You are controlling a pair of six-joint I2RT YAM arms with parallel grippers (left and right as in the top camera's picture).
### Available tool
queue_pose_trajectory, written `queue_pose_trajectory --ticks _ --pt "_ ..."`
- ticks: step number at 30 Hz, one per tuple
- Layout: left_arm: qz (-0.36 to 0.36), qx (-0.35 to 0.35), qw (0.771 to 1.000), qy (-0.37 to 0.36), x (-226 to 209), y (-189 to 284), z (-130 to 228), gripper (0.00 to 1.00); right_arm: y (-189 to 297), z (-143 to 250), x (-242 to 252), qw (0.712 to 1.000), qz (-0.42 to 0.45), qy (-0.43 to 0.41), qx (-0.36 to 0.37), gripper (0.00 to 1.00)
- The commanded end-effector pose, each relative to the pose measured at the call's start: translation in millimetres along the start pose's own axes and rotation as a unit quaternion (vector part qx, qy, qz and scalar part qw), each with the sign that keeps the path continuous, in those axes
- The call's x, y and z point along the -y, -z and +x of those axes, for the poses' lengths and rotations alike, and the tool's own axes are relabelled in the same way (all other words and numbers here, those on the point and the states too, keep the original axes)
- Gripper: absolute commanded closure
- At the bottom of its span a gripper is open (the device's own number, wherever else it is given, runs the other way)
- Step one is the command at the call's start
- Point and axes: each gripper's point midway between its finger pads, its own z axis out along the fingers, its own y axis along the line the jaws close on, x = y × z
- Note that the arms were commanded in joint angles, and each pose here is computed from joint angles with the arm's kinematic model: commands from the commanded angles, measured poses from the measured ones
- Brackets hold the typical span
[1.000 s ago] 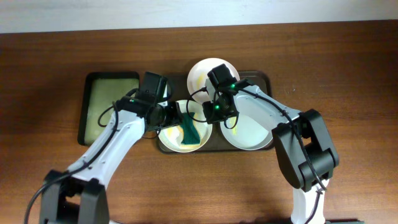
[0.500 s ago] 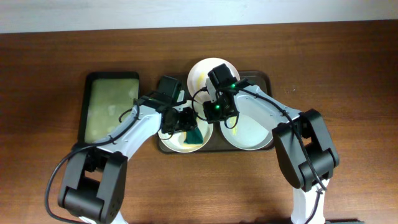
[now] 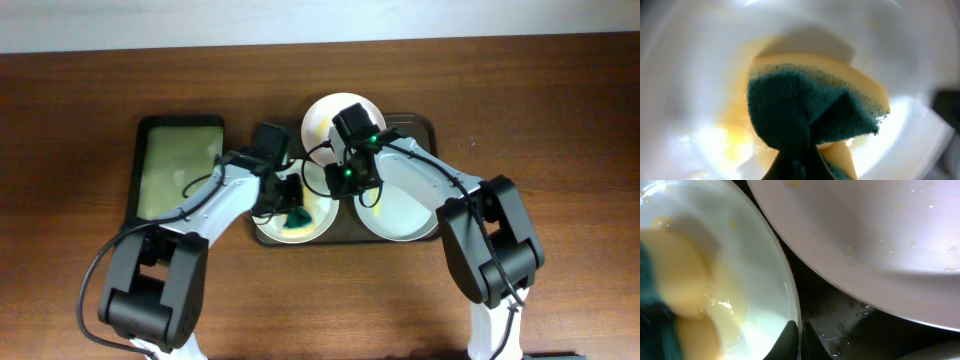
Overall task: Clean dirty plates on tray and stack at the side
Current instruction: 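Scrub the white plate with the sponge in the left gripper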
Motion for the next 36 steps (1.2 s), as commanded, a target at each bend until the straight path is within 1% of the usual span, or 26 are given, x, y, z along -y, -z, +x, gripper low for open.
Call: queue_pose_trajectory --ticks 1,4,5,8,9,10,11,13,15,20,24,26,29,32,33,35,36 --pt "-0.187 0.051 0.98 0.033 -91.9 8.8 -23.8 1.0 -2.8 0.3 4.9 1.0 0.011 0.002 -0.002 0.96" --pt "-0.247 0.084 0.965 0.038 -114.7 23.0 -37.3 1.0 -2.8 0.1 4.9 1.0 0.011 0.002 -0.001 0.96" --pt "-0.254 0.095 0.962 0.037 -114.5 29.4 -44.4 1.0 -2.8 0.1 4.9 1.0 0.011 0.002 -0.001 0.96" --pt "-0.241 0.113 0.963 0.038 -99.9 53.5 -63.1 1.0 -2.8 0.1 4.9 1.0 0.011 0.002 -0.001 0.96" --pt "-0.232 0.117 0.965 0.039 -93.9 61.6 -67.8 1.0 -2.8 0.1 4.9 1.0 0.011 0.002 -0.001 0.96" --pt "-0.199 0.118 0.972 0.036 -79.5 68.7 -72.3 1.0 -2.9 0.0 4.9 1.0 0.011 0.002 -0.001 0.96" --pt "-0.136 0.106 0.985 0.01 -55.4 70.8 -72.8 1.0 -2.8 -0.6 4.7 1.0 0.01 0.002 0.0 0.96" --pt "-0.034 0.075 0.997 -0.01 -19.3 68.2 -63.1 1.0 -2.8 -1.0 4.6 1.0 0.01 0.002 0.001 0.96" --pt "0.011 0.05 0.999 -0.012 -4.9 63.7 -53.2 1.0 -2.8 -1.3 4.6 1.0 0.01 0.003 0.001 0.96" --pt "0.027 0.037 0.998 -0.039 11.8 40.5 -33.1 1.0 -2.8 -1.5 4.5 1.0 0.01 0.003 0.002 0.96" --pt "0.025 0.031 0.998 -0.043 4.5 12.1 -19.8 1.0 -2.8 -1.5 4.5 1.0 0.01 0.003 0.002 0.96" --pt "0.005 0.027 0.999 -0.04 -6.2 -4.7 -18.4 1.0 -2.8 -1.4 4.5 1.0 0.01 0.003 0.002 0.96" --pt "-0.09 0.045 0.995 -0.029 -44.9 -7.5 -26.1 1.0 -2.9 -1.3 4.6 1.0 0.01 0.003 0.001 0.96" --pt "-0.199 0.083 0.976 -0.014 -89.6 12.7 -41.7 1.0 -2.8 -1.3 4.5 1.0 0.01 0.003 0.002 0.96" --pt "-0.223 0.092 0.97 -0.008 -98.2 21.5 -45.9 1.0 -2.8 -1.3 4.5 1.0 0.01 0.003 0.002 0.96" --pt "-0.247 0.116 0.962 -0.005 -102.9 40.4 -56.9 1.0 -2.8 -1.3 4.5 1.0 0.01 0.003 0.002 0.96" --pt "-0.236 0.147 0.961 -0.002 -94.8 59.7 -68.1 1.0 -2.8 -1.3 4.4 1.0 0.01 0.003 0.001 0.96"
